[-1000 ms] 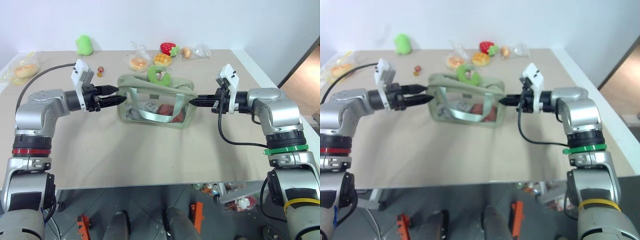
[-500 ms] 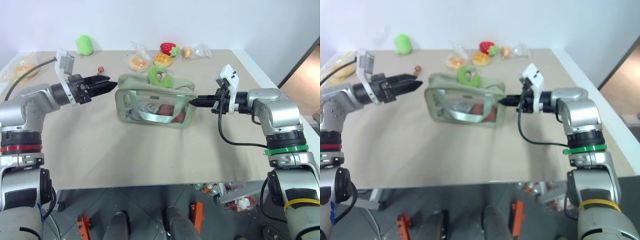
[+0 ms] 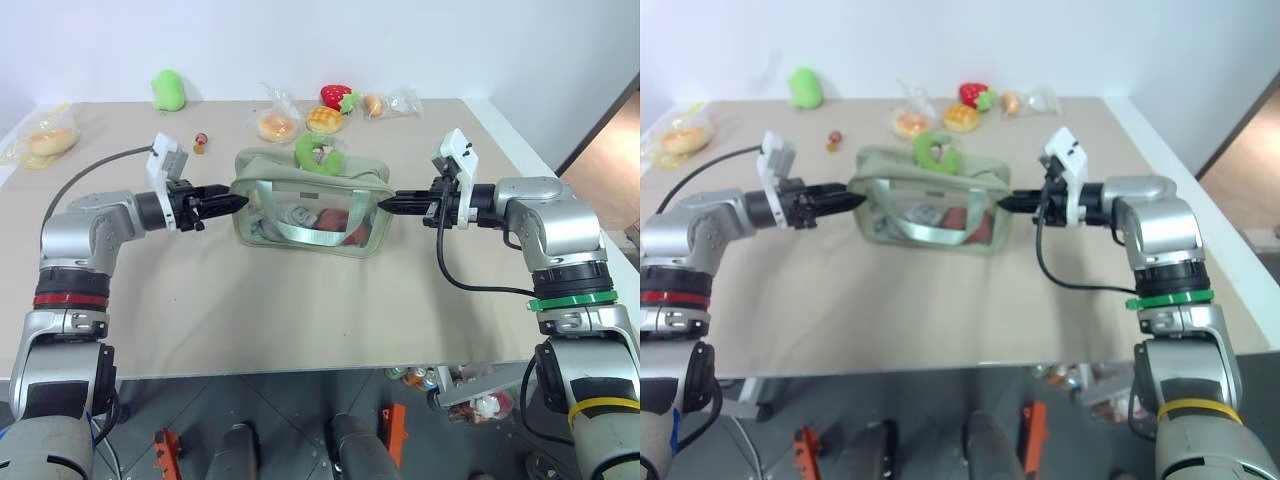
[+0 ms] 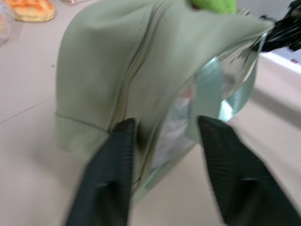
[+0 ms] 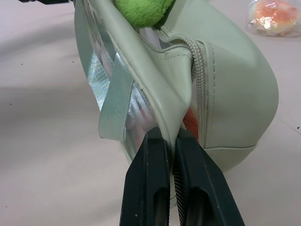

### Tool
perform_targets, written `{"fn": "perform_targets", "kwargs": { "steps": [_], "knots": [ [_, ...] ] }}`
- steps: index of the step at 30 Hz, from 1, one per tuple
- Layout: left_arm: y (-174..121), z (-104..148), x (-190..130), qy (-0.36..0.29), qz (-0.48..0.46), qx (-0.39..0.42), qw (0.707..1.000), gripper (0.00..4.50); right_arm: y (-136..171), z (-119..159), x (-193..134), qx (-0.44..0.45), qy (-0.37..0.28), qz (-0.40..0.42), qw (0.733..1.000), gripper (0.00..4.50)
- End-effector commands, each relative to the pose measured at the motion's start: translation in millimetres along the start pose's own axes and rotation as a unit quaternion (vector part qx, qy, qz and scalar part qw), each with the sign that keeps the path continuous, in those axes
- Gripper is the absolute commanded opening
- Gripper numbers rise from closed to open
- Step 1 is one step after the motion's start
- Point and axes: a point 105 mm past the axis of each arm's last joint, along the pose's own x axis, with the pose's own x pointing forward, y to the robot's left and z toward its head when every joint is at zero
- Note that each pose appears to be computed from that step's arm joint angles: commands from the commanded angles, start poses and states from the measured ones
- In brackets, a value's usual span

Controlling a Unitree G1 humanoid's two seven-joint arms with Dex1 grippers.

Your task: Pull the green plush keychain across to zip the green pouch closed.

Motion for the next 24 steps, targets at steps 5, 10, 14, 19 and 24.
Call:
{"fn": "perform_targets", "kwargs": {
  "steps": [5, 10, 14, 19, 24],
  "knots": [
    [-5.9, 21.2, 2.7, -0.023, -0.015, 0.033, 0.999, 0.03, 1.2, 6.6, -5.0, -0.01, -0.011, -0.004, 1.0, 0.0],
    [-12.9, 23.7, 2.1, -0.02, -0.029, 0.038, 0.999, 0.03, 1.3, 6.9, -4.3, -0.011, -0.011, -0.003, 1.0, 0.0],
    [-22.5, 28.3, 0.6, -0.02, -0.039, 0.045, 0.998, 0.03, 1.8, 7.7, -4.1, -0.01, -0.013, 0.001, 1.0, 0.0],
    [-31.2, 18.7, -4.0, 0.001, -0.046, 0.054, 0.997, 0.0, 12.9, 23.9, -9.0, -0.017, -0.051, 0.039, 0.998, 0.96],
    [-33.0, 15.3, -6.5, 0.002, -0.041, 0.053, 0.998, 0.0, 17.1, 27.1, -15.1, -0.027, -0.047, 0.055, 0.997, 2.75]
  ]
}}
